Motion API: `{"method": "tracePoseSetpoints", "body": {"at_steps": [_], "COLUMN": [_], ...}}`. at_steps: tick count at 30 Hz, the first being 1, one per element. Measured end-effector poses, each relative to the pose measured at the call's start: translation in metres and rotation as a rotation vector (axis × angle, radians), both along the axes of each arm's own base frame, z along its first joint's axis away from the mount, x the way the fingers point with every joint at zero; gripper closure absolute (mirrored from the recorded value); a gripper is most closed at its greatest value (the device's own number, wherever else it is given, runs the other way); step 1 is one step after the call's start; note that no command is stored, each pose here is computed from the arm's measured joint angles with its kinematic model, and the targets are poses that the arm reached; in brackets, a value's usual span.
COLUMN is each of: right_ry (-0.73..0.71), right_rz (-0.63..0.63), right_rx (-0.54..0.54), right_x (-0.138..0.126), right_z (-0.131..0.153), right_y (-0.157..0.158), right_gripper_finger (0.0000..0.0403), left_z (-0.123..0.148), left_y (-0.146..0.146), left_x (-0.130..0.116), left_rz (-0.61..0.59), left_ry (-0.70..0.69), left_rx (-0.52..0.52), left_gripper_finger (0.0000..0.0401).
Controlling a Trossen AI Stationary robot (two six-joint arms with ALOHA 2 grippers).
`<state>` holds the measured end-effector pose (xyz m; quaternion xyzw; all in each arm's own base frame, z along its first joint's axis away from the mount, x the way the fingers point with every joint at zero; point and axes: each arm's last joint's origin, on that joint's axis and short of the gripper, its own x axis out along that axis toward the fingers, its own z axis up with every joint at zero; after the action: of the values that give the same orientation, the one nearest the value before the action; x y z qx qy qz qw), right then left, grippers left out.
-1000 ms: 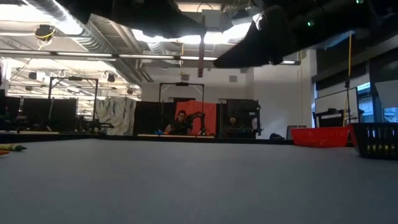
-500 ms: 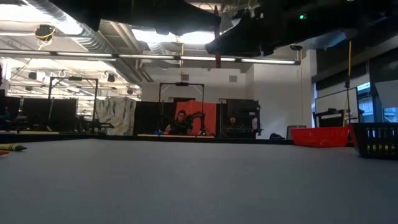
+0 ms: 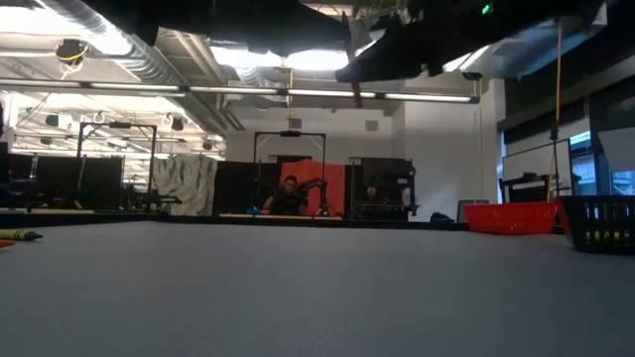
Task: Sort crayons
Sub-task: Put the red crayon into the green basket
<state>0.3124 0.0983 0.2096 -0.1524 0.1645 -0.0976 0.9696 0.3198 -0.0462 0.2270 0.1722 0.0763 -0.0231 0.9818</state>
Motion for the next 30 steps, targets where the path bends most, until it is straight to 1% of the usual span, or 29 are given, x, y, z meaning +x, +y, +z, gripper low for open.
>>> {"method": "tracePoseSetpoints", "body": {"at_steps": [3,6,9,12,15,18,20,22,26,30], "right_ry": [0.117,0.231,0.335,0.431,0.554,0.668,0.718,0.762,0.824,0.864], "right_rz": [0.009,-0.002,-0.027,-0.069,-0.089,-0.106,-0.127,-0.155,-0.234,-0.287], "right_rx": [0.029,0.072,0.122,0.182,0.271,0.366,0.441,0.491,0.608,0.711], "right_x": [-0.003,-0.009,-0.019,-0.032,-0.048,-0.065,-0.075,-0.086,-0.108,-0.131], "right_z": [0.010,0.021,0.033,0.043,0.045,0.042,0.039,0.038,0.036,0.035], "right_y": [0.013,0.026,0.038,0.048,0.057,0.068,0.076,0.084,0.102,0.121], "right_gripper_finger": [0.0372,0.0390,0.0390,0.0375,0.0366,0.0363,0.0362,0.0362,0.0361,0.0360], "left_z": [-0.003,-0.005,-0.006,-0.007,-0.008,-0.009,-0.008,-0.008,-0.008,-0.008], "left_y": [-0.003,-0.007,-0.008,-0.009,-0.008,-0.007,-0.007,-0.007,-0.007,-0.007], "left_x": [-0.001,-0.002,-0.002,-0.003,-0.003,-0.003,-0.003,-0.003,-0.003,-0.003], "left_rz": [-0.023,-0.033,-0.035,-0.019,0.007,0.028,0.036,0.032,0.019,0.017], "left_ry": [0.032,0.048,0.062,0.072,0.086,0.090,0.084,0.083,0.082,0.082], "left_rx": [0.003,0.006,0.009,0.015,0.023,0.028,0.030,0.048,0.093,0.097], "left_gripper_finger": [0.0298,0.0282,0.0277,0.0277,0.0277,0.0277,0.0277,0.0276,0.0276,0.0276]}}
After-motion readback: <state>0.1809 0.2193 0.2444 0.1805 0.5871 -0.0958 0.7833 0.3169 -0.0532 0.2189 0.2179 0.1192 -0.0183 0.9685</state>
